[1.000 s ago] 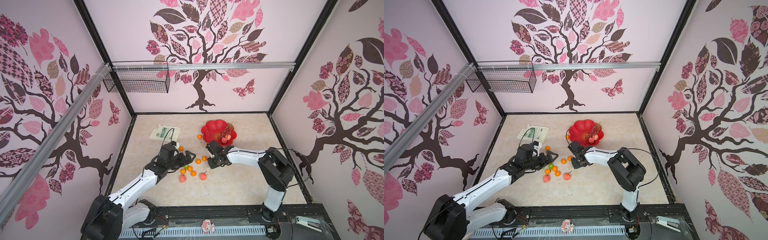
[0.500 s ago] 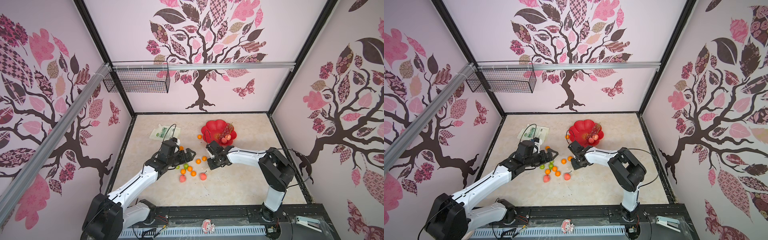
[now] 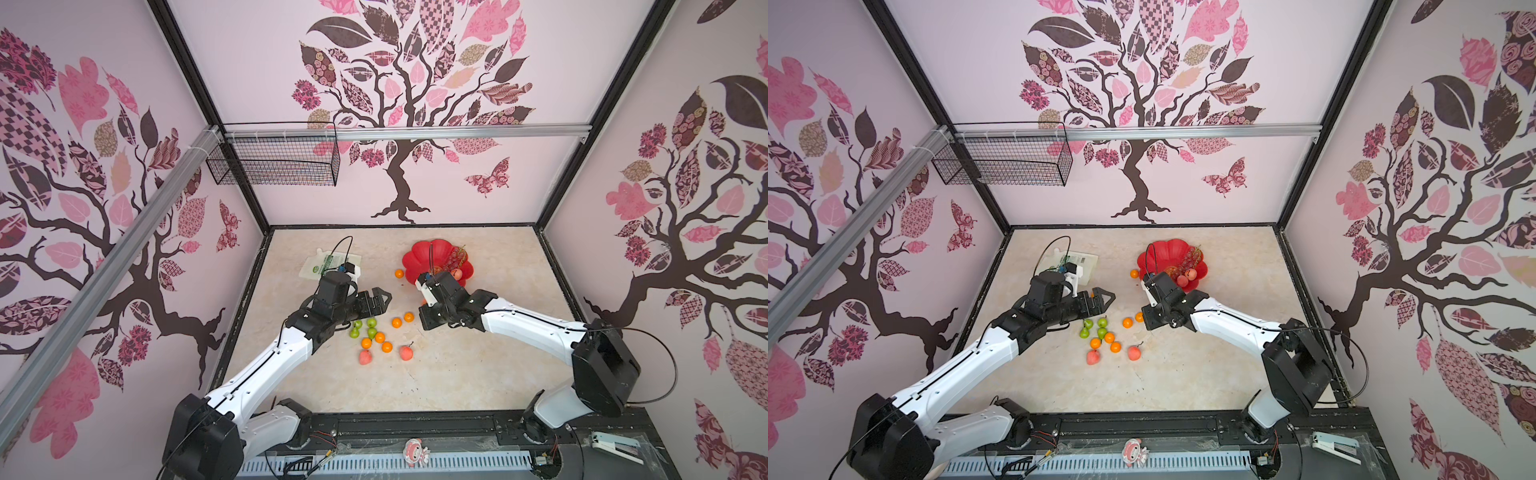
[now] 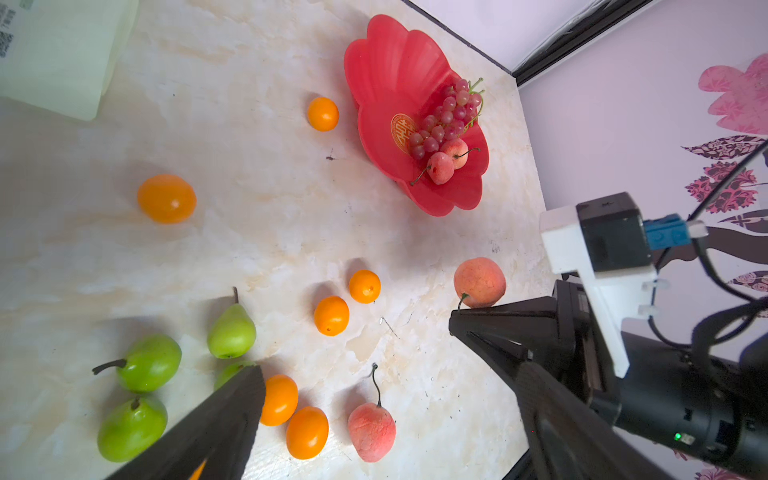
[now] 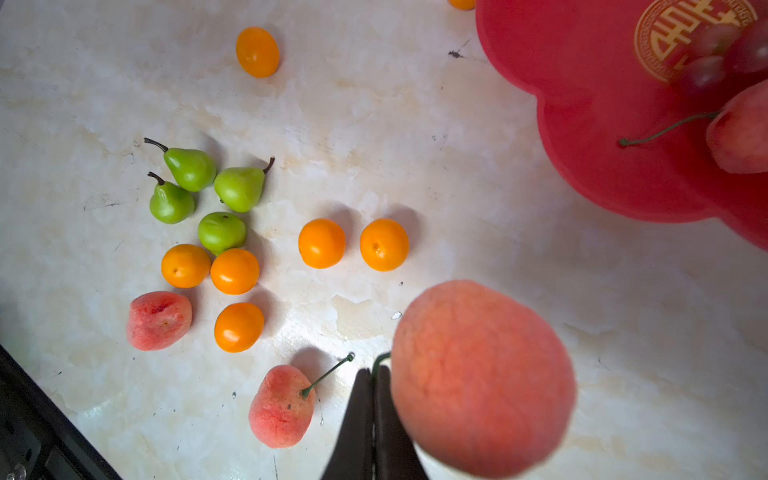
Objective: Place and organize the fake fruits in the fruit bowl
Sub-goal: 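Carry the peach over the red bowl with the right gripper, then open the right gripper to drop the peach into the bowl, then move the right gripper to a small pink peach with stem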
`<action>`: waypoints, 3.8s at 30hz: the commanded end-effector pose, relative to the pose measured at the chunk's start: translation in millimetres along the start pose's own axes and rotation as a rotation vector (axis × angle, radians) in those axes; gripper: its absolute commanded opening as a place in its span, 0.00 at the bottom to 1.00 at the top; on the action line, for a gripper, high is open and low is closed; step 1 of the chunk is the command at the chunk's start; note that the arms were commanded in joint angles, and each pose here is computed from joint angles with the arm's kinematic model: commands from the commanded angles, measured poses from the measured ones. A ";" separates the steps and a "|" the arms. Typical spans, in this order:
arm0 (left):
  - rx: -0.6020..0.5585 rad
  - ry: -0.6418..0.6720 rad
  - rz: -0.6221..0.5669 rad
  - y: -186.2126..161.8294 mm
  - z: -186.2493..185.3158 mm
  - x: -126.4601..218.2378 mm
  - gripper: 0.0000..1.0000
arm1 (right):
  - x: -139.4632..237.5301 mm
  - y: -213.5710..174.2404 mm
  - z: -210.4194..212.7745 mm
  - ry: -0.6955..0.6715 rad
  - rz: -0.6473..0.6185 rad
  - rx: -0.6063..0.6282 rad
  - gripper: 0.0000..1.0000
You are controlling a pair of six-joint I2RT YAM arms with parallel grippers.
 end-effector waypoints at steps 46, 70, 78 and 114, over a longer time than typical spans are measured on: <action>0.033 -0.084 0.125 36.5 -59.2 -154.5 0.97 | -52.5 68.7 -166.1 -0.131 -0.023 -0.709 0.00; 0.042 -0.101 0.147 32.1 -58.8 -152.1 0.96 | -19.5 76.8 -165.7 -0.191 -0.074 -0.681 0.26; -0.014 -0.086 0.120 37.9 -75.1 -107.8 0.96 | 25.5 83.1 -154.4 -0.190 -0.185 -0.610 0.33; 0.297 -0.017 0.078 -64.0 52.6 47.2 0.98 | -3.5 -30.0 48.6 -0.124 0.169 -0.169 0.48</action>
Point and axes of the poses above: each gripper's point midway between its finger pads, its own x axis back along the fingers, its own z axis along the line the jaws close on, y = z × x, the point moved 6 cm from there along x, back along the fingers, and after that the axes turned 3 degrees about x, right-handed, at the moved point
